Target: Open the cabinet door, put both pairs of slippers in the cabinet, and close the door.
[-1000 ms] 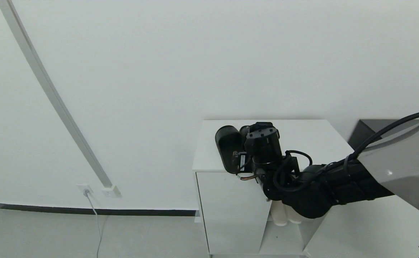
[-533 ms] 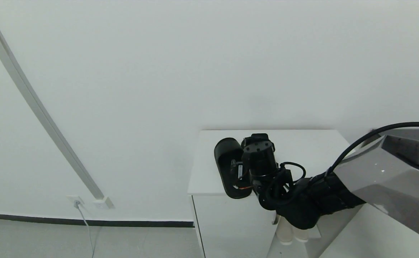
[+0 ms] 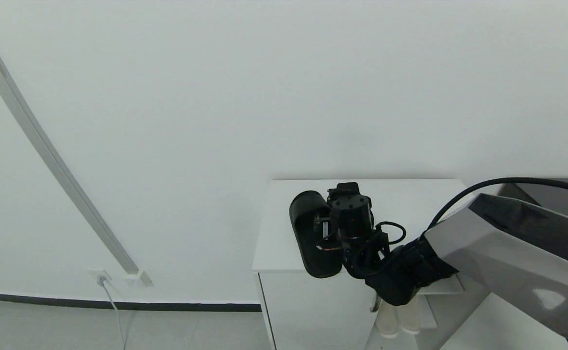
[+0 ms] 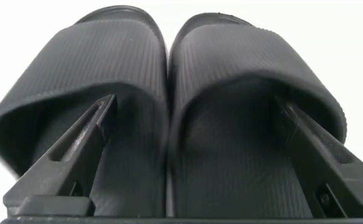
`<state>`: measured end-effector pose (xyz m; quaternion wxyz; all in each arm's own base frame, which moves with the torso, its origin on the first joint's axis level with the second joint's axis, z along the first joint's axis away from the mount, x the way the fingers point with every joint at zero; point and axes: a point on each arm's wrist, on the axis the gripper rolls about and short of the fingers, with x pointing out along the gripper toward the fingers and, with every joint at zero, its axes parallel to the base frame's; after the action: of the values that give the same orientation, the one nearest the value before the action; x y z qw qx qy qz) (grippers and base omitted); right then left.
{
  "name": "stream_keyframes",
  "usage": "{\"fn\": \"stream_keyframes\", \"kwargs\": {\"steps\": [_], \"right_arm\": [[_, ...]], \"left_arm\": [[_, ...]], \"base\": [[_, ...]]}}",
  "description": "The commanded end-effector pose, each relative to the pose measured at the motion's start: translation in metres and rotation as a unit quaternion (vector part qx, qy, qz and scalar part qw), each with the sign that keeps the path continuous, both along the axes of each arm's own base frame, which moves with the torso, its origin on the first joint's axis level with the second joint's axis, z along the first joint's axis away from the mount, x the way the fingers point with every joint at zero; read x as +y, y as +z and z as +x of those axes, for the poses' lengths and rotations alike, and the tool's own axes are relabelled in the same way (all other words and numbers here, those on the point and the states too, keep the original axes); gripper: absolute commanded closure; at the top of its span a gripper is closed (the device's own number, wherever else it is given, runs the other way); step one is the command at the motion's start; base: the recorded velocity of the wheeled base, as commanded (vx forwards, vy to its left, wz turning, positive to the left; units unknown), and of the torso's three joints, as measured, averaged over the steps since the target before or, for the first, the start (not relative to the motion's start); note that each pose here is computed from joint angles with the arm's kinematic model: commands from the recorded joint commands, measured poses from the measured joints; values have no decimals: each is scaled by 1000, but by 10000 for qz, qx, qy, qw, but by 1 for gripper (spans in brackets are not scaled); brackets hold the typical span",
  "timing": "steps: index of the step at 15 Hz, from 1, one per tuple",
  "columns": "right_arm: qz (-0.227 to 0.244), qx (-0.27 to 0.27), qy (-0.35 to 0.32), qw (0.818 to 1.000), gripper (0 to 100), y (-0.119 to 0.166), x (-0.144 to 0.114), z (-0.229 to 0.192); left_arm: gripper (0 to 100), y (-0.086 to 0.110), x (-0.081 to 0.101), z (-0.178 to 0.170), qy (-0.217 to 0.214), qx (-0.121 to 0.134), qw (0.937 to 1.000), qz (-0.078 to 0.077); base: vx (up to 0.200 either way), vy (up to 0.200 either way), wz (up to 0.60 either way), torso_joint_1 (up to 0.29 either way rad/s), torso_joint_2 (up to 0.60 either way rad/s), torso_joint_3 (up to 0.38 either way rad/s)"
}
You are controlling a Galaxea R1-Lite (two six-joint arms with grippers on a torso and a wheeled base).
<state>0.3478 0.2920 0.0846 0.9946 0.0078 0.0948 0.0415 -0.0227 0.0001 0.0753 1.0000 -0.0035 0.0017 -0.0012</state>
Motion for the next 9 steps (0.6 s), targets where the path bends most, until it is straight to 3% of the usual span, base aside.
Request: {"fn": "stream_keyframes", "kwargs": {"steps": [1,9], "right_arm": [[0,9,-66,10000,0,-8,-1,10],[133,-108,-52,9998,0,-13,0,34]], "left_arm": [[100,0,0,0,4,-2,10000,-3],[100,0,0,0,12,-2,10000,-11]], "base": [[0,0,0,0,0,0],[0,0,0,0,0,0]]}}
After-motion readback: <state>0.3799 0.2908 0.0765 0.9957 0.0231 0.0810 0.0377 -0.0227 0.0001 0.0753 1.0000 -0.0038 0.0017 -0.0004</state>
